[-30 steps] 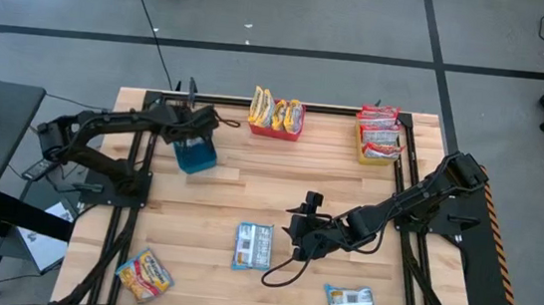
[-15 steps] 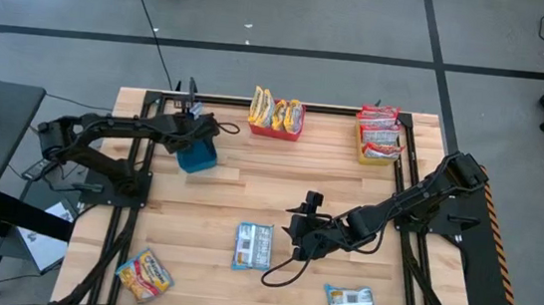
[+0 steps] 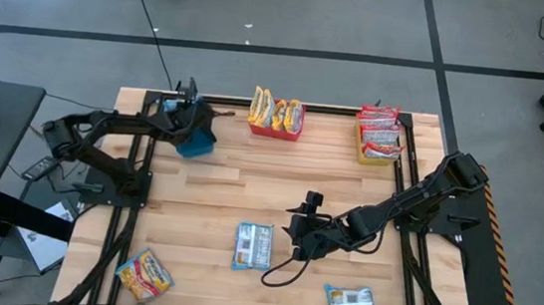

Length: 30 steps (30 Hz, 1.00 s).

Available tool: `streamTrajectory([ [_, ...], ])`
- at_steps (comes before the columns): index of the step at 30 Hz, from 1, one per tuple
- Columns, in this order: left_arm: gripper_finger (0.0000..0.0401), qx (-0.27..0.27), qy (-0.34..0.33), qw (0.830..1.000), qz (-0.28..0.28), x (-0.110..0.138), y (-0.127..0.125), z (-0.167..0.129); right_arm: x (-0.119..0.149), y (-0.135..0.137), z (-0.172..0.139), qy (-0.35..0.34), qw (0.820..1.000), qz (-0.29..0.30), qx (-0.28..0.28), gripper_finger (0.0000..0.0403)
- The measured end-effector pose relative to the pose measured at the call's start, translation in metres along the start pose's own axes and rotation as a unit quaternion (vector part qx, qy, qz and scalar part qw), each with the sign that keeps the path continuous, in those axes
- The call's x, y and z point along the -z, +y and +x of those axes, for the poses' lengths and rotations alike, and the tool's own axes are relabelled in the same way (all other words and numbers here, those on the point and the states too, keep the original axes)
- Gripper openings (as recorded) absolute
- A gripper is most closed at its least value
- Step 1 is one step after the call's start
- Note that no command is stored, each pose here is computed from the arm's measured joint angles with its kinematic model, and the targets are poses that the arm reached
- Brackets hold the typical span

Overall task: Sort Maruchan noodles
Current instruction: Put the blue noodle pack into the blue bin

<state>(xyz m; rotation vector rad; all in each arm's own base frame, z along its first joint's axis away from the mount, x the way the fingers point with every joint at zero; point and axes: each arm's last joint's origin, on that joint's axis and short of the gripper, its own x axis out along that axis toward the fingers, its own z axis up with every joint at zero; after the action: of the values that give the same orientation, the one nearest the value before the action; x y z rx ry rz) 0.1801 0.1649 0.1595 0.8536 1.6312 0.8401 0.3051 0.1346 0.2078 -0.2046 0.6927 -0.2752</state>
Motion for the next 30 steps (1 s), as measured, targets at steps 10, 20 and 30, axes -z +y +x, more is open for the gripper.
streamTrajectory([
  [10, 0.0012, -0.063, 0.050, 0.996, -0.031, -0.015, 0.001, 0.036, 0.000, 0.000, 0.000, 0.000, 1.000, 0.013, 0.000, 0.0231],
  [20, 0.0099, -0.059, 0.050, 0.997, -0.015, -0.018, -0.004, 0.036, 0.000, 0.000, 0.000, 0.000, 1.000, 0.022, -0.001, 0.0231],
  [30, 0.0194, -0.104, 0.036, 0.993, -0.049, -0.009, 0.026, 0.010, 0.000, 0.001, 0.000, 0.001, 1.000, -0.001, -0.004, 0.0231],
])
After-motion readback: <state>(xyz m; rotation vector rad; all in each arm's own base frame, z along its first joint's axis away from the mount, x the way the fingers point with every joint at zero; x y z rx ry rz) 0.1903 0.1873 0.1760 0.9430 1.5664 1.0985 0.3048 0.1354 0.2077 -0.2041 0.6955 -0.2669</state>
